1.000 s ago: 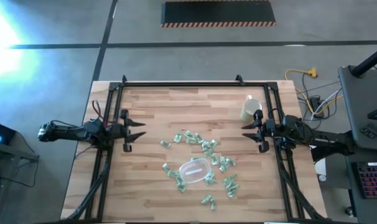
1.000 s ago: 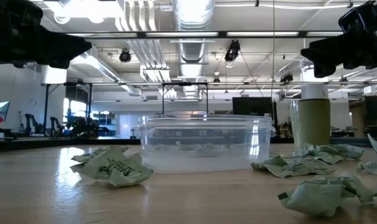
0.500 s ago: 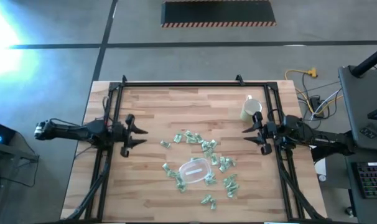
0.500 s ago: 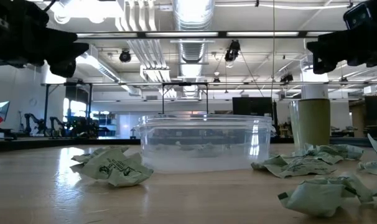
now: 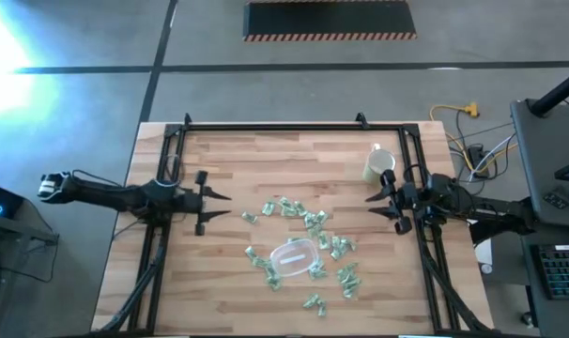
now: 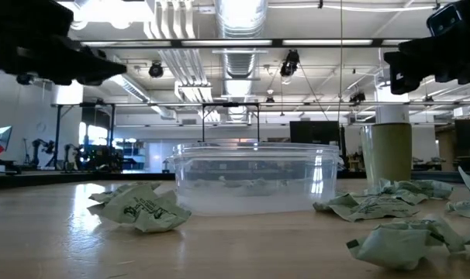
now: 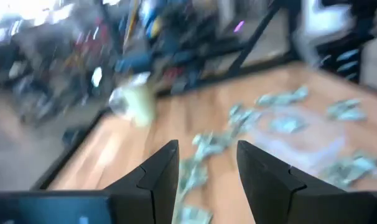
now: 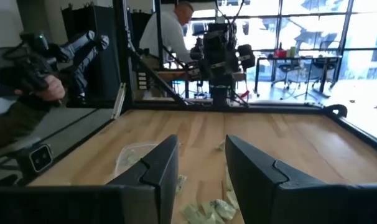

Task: Pick and place items into bin
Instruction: Put the Stevia packet into the transparent bin

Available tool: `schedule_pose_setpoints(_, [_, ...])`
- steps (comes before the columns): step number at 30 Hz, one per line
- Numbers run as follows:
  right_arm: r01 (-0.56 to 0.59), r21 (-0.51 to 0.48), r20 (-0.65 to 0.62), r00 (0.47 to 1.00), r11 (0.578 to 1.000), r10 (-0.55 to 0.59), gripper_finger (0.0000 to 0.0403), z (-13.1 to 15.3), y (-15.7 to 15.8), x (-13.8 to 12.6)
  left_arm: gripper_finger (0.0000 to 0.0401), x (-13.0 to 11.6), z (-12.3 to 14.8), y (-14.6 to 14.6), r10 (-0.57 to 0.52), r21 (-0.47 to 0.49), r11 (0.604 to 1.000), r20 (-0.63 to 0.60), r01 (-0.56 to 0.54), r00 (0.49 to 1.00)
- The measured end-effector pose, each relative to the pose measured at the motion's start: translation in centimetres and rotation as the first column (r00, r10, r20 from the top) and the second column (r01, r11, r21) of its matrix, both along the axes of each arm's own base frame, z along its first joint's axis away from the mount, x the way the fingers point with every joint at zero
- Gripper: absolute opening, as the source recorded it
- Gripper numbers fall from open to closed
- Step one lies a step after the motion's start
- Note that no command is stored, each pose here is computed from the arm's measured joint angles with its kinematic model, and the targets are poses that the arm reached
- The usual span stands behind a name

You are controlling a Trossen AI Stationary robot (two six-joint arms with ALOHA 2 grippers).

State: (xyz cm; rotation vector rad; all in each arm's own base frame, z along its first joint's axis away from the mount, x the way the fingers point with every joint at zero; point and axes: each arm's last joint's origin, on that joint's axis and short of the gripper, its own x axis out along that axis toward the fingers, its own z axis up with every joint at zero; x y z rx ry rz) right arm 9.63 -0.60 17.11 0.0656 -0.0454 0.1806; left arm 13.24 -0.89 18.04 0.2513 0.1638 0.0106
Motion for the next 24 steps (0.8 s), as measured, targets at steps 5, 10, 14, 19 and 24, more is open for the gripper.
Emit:
schedule_pose_setpoints(5, [-0.010, 0.030, -0.007, 1.000, 1.000, 0.010, 0.0123, 0.0, 0.0, 0.0, 0.0146, 2.1, 0.3, 0.0, 0.090, -0.020, 0.995, -0.150, -0.094, 0.985])
schedule_pose_setpoints(10, [-0.007, -0.019, 0.009, 1.000, 1.000, 0.007, 0.0123, 0.1, 0.0, 0.0, 0.0146, 4.7, 0.6, -0.2, 0.096, -0.011, 0.995, -0.267, -0.102, 0.959])
schedule_pose_setpoints(14, [-0.007, -0.018, 0.012, 1.000, 1.000, 0.007, 0.0123, 0.1, 0.0, 0.0, 0.0146, 6.6, -0.6, -0.4, 0.102, 0.009, 0.994, -0.403, -0.108, 0.909])
schedule_pose_setpoints(19, [-0.009, -0.004, 0.006, 1.000, 1.000, 0.009, 0.0123, 0.1, 0.0, 0.0, 0.0146, 8.4, -1.9, -0.6, 0.100, 0.067, 0.995, -0.489, -0.077, 0.867])
schedule_pose_setpoints(24, [-0.010, 0.005, 0.002, 1.000, 1.000, 0.010, 0.0123, 0.0, 0.0, 0.0, 0.0146, 9.3, -2.8, -0.6, 0.106, 0.076, 0.994, -0.543, -0.077, 0.833])
